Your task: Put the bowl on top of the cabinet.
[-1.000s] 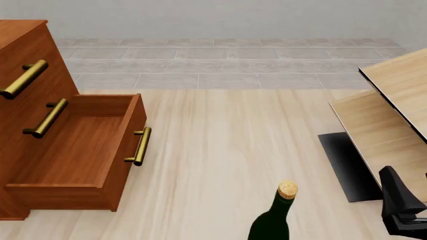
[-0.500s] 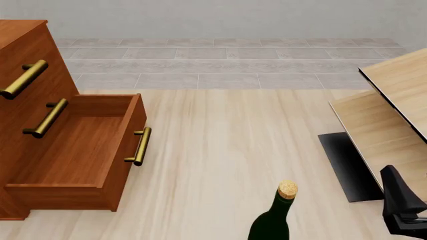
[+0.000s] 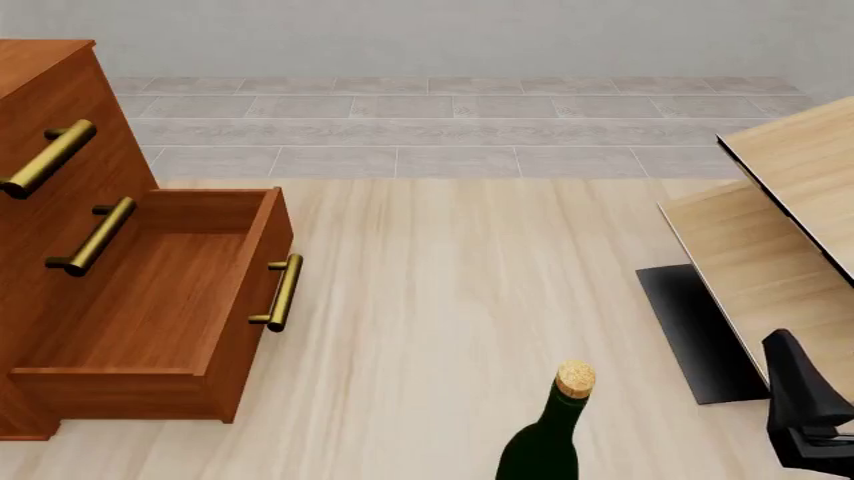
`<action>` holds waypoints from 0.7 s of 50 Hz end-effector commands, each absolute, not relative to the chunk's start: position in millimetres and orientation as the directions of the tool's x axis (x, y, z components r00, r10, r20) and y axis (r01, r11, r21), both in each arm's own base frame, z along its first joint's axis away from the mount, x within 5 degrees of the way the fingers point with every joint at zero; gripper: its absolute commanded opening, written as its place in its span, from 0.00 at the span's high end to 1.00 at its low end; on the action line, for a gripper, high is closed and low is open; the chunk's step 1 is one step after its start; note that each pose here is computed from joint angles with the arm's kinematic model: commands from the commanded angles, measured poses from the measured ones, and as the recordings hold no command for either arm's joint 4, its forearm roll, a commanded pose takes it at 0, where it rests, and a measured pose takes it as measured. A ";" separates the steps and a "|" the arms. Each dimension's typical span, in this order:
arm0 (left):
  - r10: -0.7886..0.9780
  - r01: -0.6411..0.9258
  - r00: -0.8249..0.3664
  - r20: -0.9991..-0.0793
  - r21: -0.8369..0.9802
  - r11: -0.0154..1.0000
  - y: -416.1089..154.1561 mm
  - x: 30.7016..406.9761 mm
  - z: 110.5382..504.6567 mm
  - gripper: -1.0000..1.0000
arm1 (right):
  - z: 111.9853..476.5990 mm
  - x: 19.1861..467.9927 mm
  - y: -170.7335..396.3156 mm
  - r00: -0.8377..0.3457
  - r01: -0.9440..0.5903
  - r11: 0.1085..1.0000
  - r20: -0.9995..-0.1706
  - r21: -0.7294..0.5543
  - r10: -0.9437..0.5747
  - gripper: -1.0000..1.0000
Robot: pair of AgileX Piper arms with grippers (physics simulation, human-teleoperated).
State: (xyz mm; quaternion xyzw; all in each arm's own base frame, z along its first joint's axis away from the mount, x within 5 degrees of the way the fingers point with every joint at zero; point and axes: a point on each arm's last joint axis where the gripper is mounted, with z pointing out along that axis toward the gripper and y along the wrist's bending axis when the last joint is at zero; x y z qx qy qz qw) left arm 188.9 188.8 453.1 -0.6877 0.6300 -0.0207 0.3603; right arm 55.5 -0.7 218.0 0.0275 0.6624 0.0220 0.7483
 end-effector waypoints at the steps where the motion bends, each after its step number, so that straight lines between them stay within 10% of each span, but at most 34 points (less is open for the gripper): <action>1: -0.882 -0.867 0.209 -0.422 -0.497 0.032 193.8 186.5 447.2 1.00 | 217.9 55.6 -0.8 0.124 0.005 0.997 -0.990 0.072 0.071 0.00; 35: -0.867 -0.819 0.238 -0.437 -0.571 0.063 177.9 188.0 472.9 1.00 | 217.6 55.6 -0.4 0.126 -0.003 0.997 -0.989 0.076 0.075 0.00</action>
